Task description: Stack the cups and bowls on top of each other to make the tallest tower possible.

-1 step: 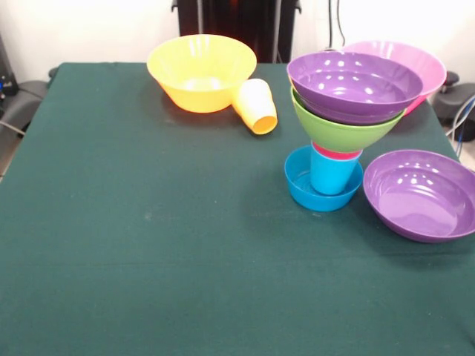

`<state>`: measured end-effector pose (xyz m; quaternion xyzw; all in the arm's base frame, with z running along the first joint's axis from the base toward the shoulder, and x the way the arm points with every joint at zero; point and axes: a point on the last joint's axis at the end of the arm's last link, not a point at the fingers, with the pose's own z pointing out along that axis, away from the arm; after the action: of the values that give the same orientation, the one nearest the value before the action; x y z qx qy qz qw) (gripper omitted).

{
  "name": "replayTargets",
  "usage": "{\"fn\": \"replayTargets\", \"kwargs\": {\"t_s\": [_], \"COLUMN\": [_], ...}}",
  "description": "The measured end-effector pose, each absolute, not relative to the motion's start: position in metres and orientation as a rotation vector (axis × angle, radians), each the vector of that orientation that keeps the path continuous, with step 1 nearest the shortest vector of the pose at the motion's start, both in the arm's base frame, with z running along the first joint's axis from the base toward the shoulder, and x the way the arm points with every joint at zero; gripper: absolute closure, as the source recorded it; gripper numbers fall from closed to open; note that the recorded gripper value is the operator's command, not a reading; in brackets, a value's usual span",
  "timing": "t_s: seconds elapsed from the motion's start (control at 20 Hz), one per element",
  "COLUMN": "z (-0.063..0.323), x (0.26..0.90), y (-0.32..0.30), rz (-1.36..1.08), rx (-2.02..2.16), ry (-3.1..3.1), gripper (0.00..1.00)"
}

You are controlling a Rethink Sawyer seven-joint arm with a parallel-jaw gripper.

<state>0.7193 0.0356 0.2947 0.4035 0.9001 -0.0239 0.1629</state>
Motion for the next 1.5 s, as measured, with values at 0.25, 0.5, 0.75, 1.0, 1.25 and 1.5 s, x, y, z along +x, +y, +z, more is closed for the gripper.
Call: {"fn": "replayTargets", "kwargs": {"t_s": [0.25,0.5,0.75,1.0,1.25,1.5], "z": [0.278,0.264,0.253,0.244,0.233,0.225], "x": [0.711,0.701,0.691,0.682,0.670,0.659], "y": [0.025,0.018,0.016,0.016,0.017,0.018], "rz": [-0.011,0.019,0.034,0.045,0.053,0.061], "rx": [1.133,1.113,1.091,1.067,1.029,0.991], "ry": [2.556,2.564,2.579,2.599,2.624,2.636], "gripper": [0.00,0.00,0.00,0.00,0.00,0.00]}}
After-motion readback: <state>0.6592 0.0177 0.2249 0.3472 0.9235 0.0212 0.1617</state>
